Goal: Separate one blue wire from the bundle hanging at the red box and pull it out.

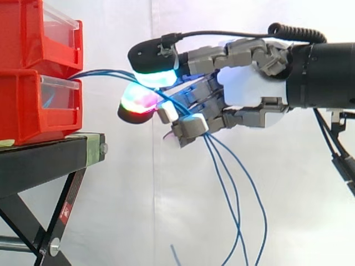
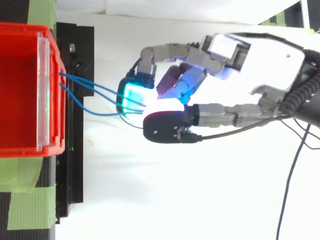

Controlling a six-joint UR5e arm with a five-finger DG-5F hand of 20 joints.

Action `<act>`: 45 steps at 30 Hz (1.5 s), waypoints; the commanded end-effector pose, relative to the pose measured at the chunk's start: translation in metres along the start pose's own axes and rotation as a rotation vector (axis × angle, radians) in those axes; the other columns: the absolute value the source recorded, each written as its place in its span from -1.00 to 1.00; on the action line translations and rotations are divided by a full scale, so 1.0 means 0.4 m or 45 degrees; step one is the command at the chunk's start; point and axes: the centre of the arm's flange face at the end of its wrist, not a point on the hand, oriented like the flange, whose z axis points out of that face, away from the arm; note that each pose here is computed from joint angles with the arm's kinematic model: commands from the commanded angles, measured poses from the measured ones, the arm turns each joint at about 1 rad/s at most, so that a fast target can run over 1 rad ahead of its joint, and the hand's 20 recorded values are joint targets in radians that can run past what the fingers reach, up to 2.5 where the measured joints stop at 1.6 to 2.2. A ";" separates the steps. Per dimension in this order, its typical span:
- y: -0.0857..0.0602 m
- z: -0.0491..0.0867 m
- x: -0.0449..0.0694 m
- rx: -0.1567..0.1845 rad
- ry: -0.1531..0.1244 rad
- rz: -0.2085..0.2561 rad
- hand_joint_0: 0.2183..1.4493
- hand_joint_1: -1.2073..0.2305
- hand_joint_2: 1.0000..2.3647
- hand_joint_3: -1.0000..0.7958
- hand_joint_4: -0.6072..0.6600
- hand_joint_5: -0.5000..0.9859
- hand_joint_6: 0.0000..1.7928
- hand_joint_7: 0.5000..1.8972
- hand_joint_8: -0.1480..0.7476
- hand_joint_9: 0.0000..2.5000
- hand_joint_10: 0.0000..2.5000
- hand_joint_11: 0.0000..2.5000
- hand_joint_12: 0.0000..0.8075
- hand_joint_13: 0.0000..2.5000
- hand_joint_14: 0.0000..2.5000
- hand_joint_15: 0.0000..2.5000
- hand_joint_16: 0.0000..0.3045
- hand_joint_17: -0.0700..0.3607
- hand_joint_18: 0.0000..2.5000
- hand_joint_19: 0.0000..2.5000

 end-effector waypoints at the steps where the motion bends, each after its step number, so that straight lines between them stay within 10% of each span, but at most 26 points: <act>1: 0.029 -0.011 -0.021 0.007 -0.018 -0.056 -0.35 -0.25 -0.95 0.11 0.33 -0.49 -0.31 0.22 0.10 -0.13 -0.98 -0.13 -0.22 0.06 -1.00 0.42 -0.68 -0.17 -0.50 -0.41; 16: 0.102 -0.031 -0.066 -0.022 -0.058 -0.219 -0.37 -0.39 -0.95 0.07 0.37 -0.51 -0.27 0.20 0.10 -0.18 -0.98 -0.13 -0.21 0.03 -1.00 0.42 -0.67 -0.15 -0.52 -0.42; 45: 0.098 -0.037 -0.063 0.000 -0.046 -0.173 -0.25 -0.58 -0.96 -0.09 0.33 -0.61 -0.12 -0.04 0.05 -0.27 -0.99 -0.12 -0.22 -0.01 -1.00 0.40 -0.67 -0.15 -0.54 -0.45</act>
